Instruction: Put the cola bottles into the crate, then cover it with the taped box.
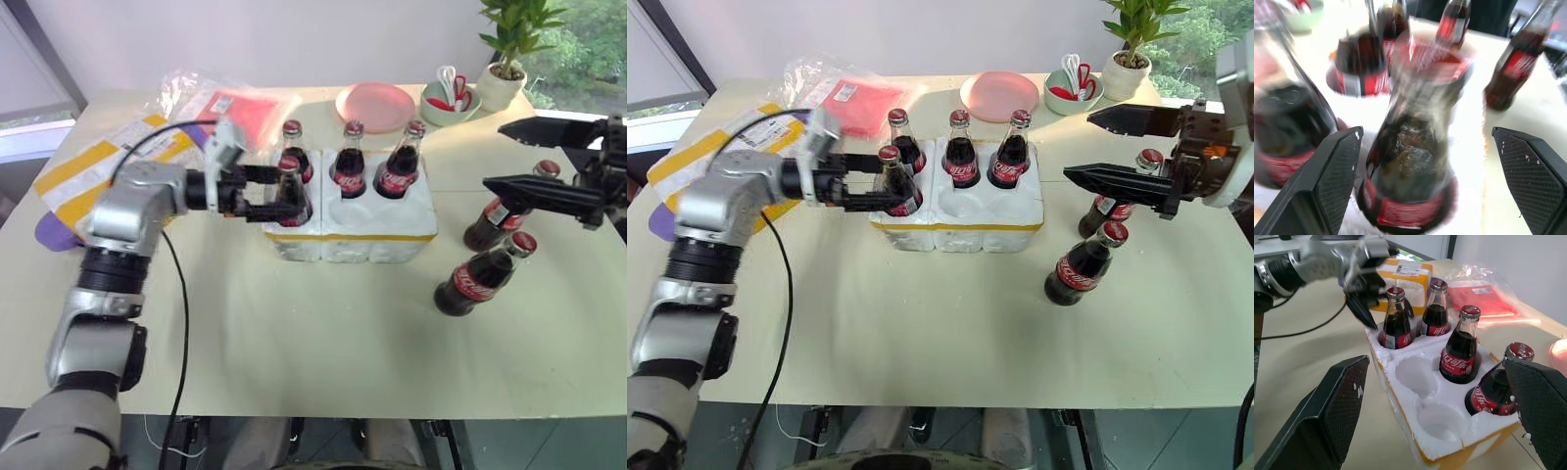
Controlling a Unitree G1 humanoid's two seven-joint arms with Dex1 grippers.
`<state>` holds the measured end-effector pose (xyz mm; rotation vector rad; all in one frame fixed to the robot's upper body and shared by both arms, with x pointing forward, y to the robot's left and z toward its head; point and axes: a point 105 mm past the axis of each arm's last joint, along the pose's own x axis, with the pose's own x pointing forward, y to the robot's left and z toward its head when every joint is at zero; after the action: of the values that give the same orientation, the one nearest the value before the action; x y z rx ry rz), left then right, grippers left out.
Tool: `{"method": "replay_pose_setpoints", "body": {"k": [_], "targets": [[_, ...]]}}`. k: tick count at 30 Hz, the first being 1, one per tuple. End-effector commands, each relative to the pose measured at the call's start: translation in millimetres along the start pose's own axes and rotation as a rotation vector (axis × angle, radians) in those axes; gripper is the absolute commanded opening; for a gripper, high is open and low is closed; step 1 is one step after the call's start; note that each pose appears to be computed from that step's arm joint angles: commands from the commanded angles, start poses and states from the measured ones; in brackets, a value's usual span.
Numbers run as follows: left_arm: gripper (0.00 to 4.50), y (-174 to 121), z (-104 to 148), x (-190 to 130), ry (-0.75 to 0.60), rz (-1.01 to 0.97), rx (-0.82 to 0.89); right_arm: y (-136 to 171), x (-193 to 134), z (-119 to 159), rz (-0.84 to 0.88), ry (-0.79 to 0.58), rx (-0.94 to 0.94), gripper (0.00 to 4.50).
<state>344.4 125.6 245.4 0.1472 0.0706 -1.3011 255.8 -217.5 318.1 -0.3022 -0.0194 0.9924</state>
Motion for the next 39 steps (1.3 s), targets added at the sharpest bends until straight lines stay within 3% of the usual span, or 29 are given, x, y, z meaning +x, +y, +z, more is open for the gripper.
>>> {"method": "replay_pose_setpoints", "body": {"k": [1, 6, 11, 15, 25, 32, 39], "targets": [[4.39, -18, 50, -40, -0.087, -0.014, 0.045, 0, -27, 24, -0.086, -0.015, -0.068, 4.5], [4.39, -53, 68, -64, -0.052, -0.112, 0.029, 2, -50, 24, -0.18, -0.029, -0.018, 4.5], [4.39, -78, 33, -57, 0.092, -0.198, 0.034, 22, -70, 4, -0.271, 0.0, 0.02, 4.5], [4.39, -79, 11, -47, 0.121, -0.2, 0.023, 56, -79, -29, -0.297, 0.047, 0.125, 4.5], [4.39, -83, 0, -35, 0.108, -0.191, 0.023, 100, -70, -107, -0.422, 0.152, 0.329, 4.5], [4.39, -87, 1, -28, 0.1, -0.204, 0.019, 95, -54, -144, -0.493, 0.143, 0.385, 4.5], [4.39, -90, -3, -23, 0.116, -0.215, 0.024, 78, -37, -161, -0.522, 0.114, 0.383, 4.5]]}}
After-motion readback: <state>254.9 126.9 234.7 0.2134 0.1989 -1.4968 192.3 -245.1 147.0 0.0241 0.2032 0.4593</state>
